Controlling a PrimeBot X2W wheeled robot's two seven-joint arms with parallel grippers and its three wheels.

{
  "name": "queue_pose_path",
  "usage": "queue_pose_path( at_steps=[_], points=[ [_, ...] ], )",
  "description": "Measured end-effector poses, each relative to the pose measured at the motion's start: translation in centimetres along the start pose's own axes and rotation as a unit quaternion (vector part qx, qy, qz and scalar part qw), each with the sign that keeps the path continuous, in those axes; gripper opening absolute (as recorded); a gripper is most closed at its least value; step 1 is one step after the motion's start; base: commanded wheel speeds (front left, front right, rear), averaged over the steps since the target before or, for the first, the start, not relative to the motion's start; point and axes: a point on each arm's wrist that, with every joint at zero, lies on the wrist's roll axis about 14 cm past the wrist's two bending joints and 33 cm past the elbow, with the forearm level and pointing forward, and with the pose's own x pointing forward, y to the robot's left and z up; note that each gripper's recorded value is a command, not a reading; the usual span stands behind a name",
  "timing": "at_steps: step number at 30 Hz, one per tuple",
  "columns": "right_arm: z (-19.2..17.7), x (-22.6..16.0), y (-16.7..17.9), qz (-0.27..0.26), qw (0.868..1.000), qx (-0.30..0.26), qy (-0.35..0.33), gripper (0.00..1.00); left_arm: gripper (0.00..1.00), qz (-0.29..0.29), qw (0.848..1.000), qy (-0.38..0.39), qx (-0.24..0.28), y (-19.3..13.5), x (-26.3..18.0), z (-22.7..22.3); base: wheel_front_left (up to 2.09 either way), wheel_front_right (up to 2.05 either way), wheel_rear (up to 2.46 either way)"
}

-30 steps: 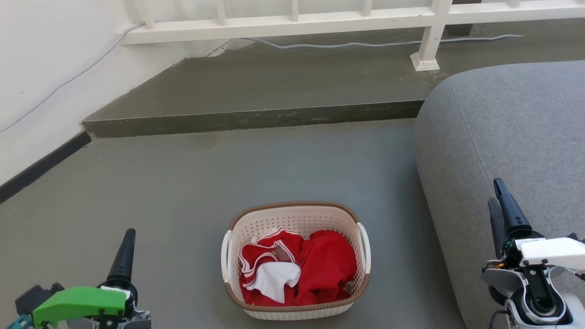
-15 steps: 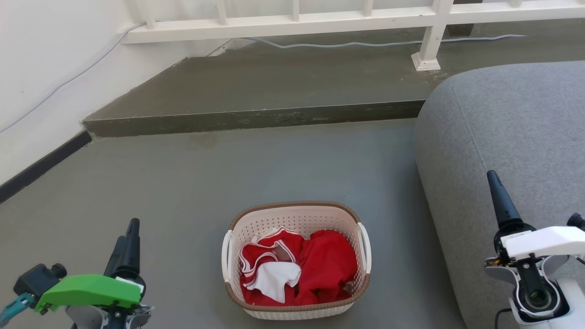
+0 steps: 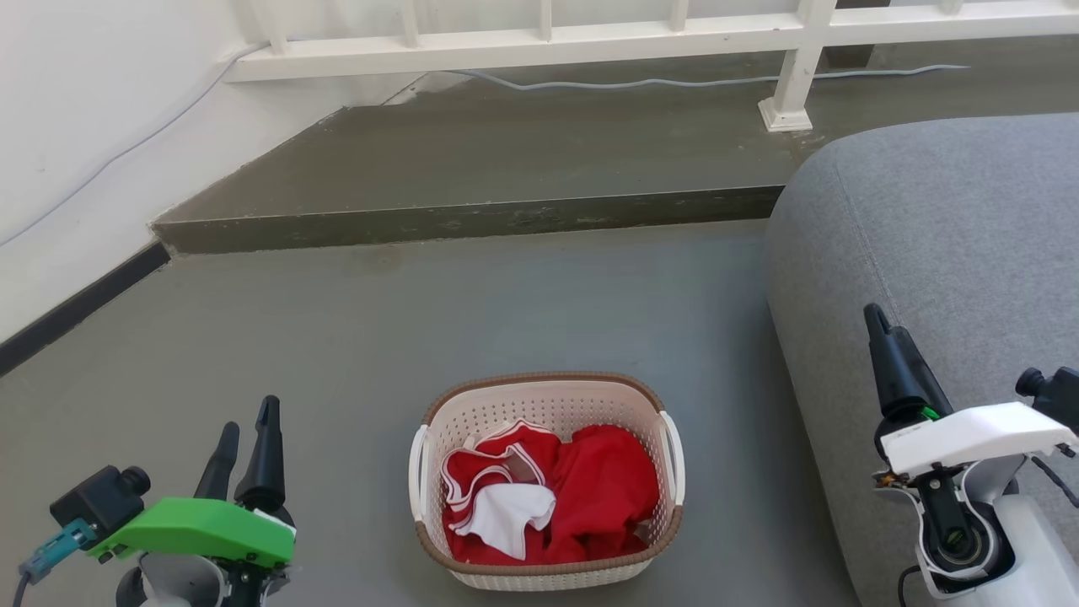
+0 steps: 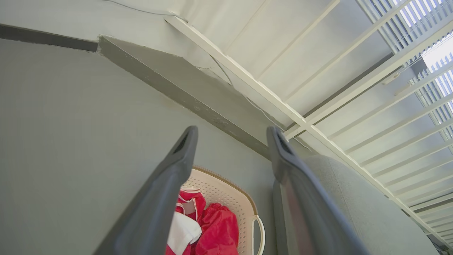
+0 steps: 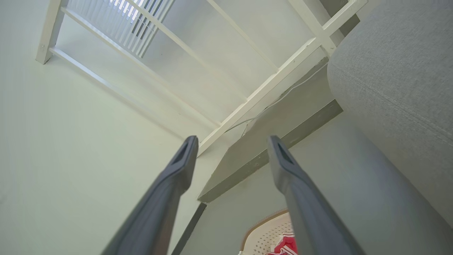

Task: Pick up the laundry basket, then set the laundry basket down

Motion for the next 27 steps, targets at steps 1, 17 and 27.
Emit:
queue_pose_path(
  at_steps=[1, 17, 27],
  points=[
    [0.0, 0.0, 0.1, 0.002, 1.0, -0.006, 0.001, 1.0, 1.0, -0.001, 1.0, -0.001, 0.008, -0.1, 0.0, 0.0, 0.0, 0.0, 0.0],
    [0.2, 0.4, 1.4, 0.022, 0.992, -0.122, -0.015, 1.0, 1.0, -0.03, 0.992, -0.024, 0.119, -1.9, 0.4, 0.5, 0.0, 0.0, 0.0],
    [0.4, 0.6, 2.5, 0.043, 0.979, -0.195, -0.029, 1.0, 1.0, -0.052, 0.98, -0.039, 0.189, -3.1, 0.4, 0.6, 0.0, 0.0, 0.0]
  ],
)
